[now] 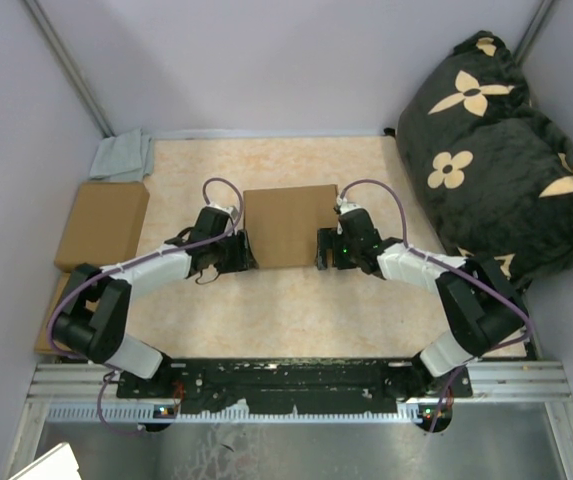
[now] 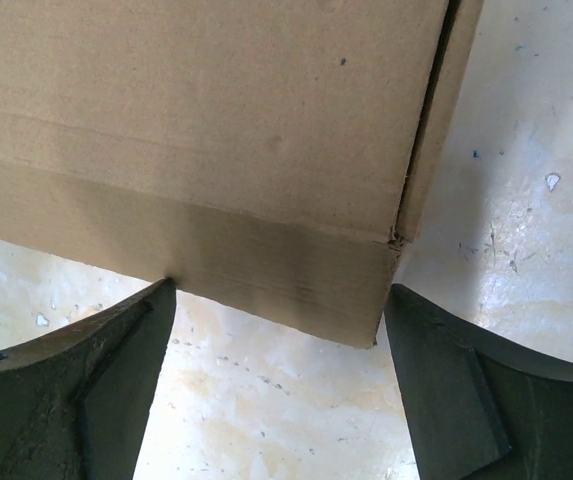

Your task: Fold the paper box

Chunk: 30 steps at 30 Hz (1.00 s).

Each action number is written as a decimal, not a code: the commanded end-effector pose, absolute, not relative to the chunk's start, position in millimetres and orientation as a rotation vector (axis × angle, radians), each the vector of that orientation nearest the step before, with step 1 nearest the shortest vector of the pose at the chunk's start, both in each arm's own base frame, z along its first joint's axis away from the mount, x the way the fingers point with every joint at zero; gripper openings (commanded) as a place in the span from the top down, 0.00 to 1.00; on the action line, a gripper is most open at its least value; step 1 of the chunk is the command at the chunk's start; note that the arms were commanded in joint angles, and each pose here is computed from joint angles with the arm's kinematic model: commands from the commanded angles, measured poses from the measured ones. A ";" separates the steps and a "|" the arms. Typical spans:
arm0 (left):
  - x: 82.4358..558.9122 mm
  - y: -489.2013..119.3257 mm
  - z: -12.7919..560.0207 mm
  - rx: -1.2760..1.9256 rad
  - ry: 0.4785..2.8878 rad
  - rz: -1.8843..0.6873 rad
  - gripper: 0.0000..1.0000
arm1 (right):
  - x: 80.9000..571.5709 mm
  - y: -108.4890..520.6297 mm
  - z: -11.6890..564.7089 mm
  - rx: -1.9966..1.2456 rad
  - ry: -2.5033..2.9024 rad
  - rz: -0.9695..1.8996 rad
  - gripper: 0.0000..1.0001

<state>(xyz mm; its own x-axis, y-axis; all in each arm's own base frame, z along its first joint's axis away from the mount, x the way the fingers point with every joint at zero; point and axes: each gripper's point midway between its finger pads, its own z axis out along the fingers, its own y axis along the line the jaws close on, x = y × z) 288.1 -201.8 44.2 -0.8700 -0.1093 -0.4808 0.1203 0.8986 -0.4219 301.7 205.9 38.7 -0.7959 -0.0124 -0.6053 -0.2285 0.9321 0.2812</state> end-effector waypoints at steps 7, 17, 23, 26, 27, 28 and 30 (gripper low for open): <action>293.0 -196.7 54.0 0.003 2.500 -0.570 0.45 | 300.2 201.1 64.5 -0.182 2.393 0.434 0.16; 266.2 -196.5 105.6 0.040 2.385 -0.703 0.98 | 307.6 195.0 166.1 -0.157 2.167 0.472 0.40; 250.3 -211.4 97.8 0.124 2.392 -0.778 1.00 | 378.3 225.9 208.7 -0.189 2.104 0.410 1.00; 246.7 -213.4 86.1 0.153 2.421 -0.741 1.00 | 423.8 252.4 216.2 -0.224 2.096 0.398 1.00; 245.7 -214.2 82.4 0.157 2.428 -0.730 1.00 | 438.2 261.3 211.5 -0.238 2.109 0.394 1.00; 245.1 -215.4 78.6 0.161 2.436 -0.719 1.00 | 452.6 270.3 209.6 -0.252 2.117 0.391 1.00; 246.0 -216.3 70.9 0.158 2.450 -0.689 1.00 | 478.8 289.5 202.4 -0.285 2.127 0.403 1.00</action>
